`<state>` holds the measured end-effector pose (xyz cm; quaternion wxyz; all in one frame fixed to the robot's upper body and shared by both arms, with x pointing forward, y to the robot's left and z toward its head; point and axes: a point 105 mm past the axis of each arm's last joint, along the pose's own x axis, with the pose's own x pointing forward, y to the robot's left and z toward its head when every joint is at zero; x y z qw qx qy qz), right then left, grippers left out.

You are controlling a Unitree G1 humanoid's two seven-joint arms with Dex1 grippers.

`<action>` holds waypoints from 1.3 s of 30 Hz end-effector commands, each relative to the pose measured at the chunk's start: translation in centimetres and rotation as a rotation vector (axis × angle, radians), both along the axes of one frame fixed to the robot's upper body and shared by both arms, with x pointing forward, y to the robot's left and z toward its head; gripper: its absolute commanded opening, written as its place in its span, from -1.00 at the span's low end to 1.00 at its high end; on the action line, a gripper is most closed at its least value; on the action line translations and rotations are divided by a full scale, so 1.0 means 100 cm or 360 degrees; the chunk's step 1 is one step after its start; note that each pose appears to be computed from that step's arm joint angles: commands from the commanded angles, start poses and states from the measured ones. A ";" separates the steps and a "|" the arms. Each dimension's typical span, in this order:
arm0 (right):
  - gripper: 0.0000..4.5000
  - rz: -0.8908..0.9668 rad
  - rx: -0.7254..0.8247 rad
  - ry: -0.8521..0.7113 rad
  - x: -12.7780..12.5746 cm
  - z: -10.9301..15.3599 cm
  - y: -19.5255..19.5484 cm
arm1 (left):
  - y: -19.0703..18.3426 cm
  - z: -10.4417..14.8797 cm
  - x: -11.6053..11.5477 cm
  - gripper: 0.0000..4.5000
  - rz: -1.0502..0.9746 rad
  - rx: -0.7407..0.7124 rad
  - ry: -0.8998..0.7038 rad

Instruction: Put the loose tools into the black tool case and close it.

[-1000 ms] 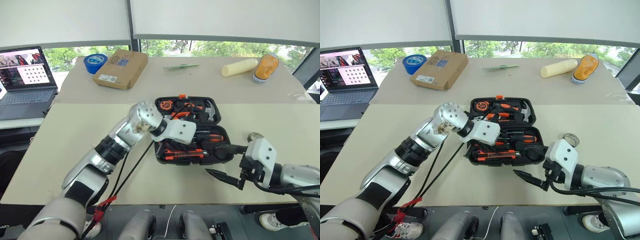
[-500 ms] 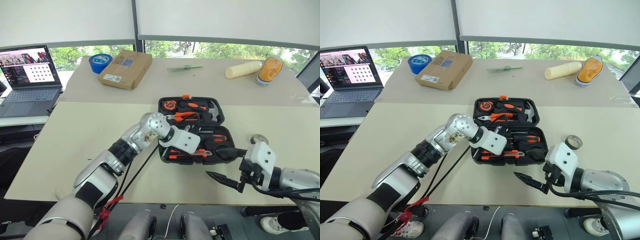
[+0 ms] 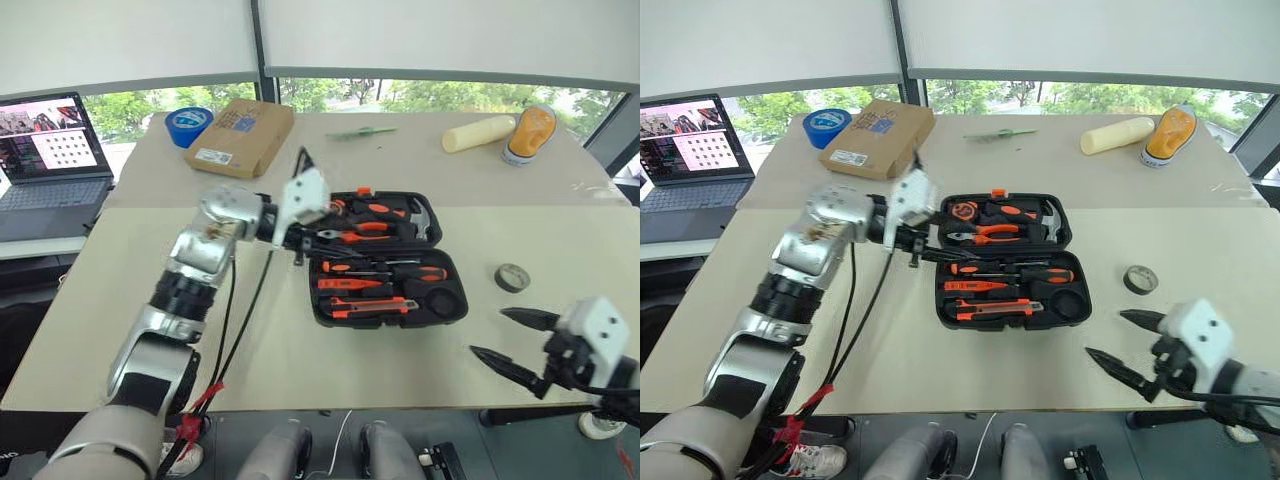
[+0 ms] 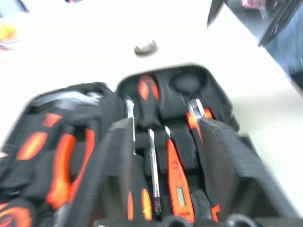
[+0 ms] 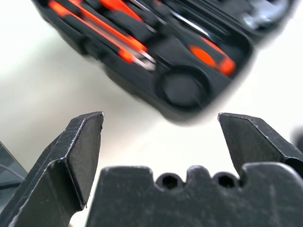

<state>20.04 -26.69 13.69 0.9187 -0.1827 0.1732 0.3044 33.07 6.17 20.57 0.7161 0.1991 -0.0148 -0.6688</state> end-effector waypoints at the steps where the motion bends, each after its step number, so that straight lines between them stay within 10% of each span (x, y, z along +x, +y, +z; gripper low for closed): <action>1: 1.00 -0.0151 -0.0072 0.0006 -0.008 0.007 -0.042 | 0.043 0.002 -0.028 0.69 0.0056 -0.0062 0.0203; 3: 1.00 -0.0189 -0.0081 0.0004 -0.008 0.011 -0.055 | 0.057 -0.001 -0.045 0.98 0.0051 -0.0013 0.0330; 12: 1.00 -0.0092 -0.0126 -0.0014 0.046 0.016 -0.067 | 0.063 0.002 -0.080 0.98 0.0067 -0.0079 0.0383; 31: 1.00 -0.0012 -0.0302 -0.0079 0.129 -0.012 -0.056 | 0.042 0.005 -0.070 0.98 0.0169 -0.0082 0.0046; 39: -0.16 -0.0133 -0.0293 -0.0040 0.133 -0.027 -0.068 | 0.045 -0.001 -0.075 1.00 0.0131 0.0005 0.0071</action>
